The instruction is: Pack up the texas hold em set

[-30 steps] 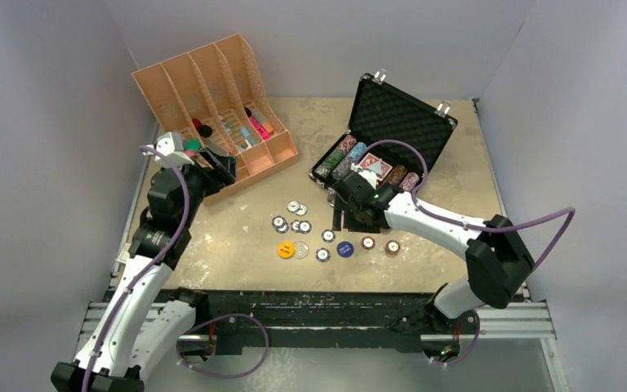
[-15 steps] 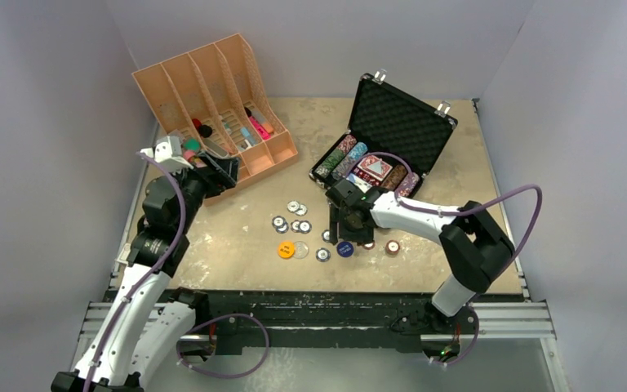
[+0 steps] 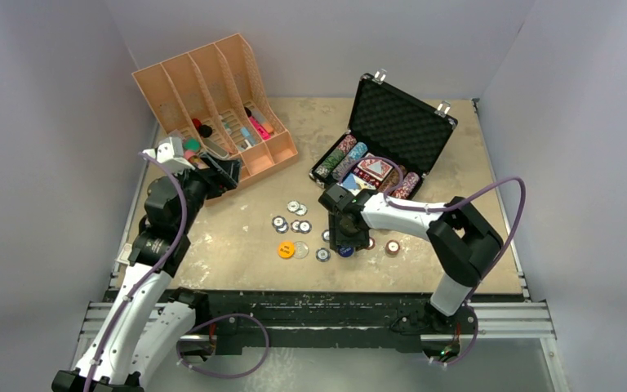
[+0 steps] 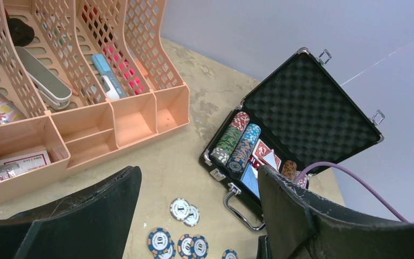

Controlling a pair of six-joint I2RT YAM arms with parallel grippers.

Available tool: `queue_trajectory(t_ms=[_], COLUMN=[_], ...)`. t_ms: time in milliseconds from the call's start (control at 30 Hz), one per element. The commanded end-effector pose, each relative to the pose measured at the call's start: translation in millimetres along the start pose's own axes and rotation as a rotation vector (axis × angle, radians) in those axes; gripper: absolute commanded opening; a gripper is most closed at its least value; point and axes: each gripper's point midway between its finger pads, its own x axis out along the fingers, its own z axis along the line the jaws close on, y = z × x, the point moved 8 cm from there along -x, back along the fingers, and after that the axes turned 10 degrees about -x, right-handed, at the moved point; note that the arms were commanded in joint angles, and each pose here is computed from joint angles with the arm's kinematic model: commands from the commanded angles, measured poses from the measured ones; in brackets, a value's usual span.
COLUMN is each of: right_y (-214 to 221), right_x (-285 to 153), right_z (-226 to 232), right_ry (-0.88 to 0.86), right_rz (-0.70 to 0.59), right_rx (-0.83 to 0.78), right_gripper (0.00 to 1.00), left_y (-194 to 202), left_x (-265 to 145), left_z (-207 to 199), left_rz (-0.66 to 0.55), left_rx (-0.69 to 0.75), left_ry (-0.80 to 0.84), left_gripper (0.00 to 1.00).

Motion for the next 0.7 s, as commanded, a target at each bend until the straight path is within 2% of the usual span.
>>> queue_trajectory(t_ms=[0,100,300,500,667], right_y=[5.9,7.3,9.6,11.8,2.4], right_x=[12.9,18.9,33.6,34.6,18.3], right_z=[0.0,-2.3,-4.3,-8.1,-6.9], right_ry=[0.035,0.059,0.104,0.135,0.130], right_rz=[0.023,0.016,0.030,0.039,-0.010], right_rx=[0.025,0.037,0.039,0.033,0.060], right_gripper=[0.59,0.58,0.63,0.47,0.46], left_y=[-7.2,-7.1,-7.2,-6.1,-5.9], left_x=[-1.2,-0.7,-0.1,0.6,1.2], left_z=[-8.5,-8.1,-7.8,-6.7,-6.2], left_rz=[-0.044,-0.044,-0.045,-0.041,-0.041], left_rx=[-0.009,-0.011,-0.012,-0.011,-0.013], left_ry=[0.045,0.041,0.038,0.033,0.029], left_gripper=[0.79,0.79,0.79,0.79,0.79])
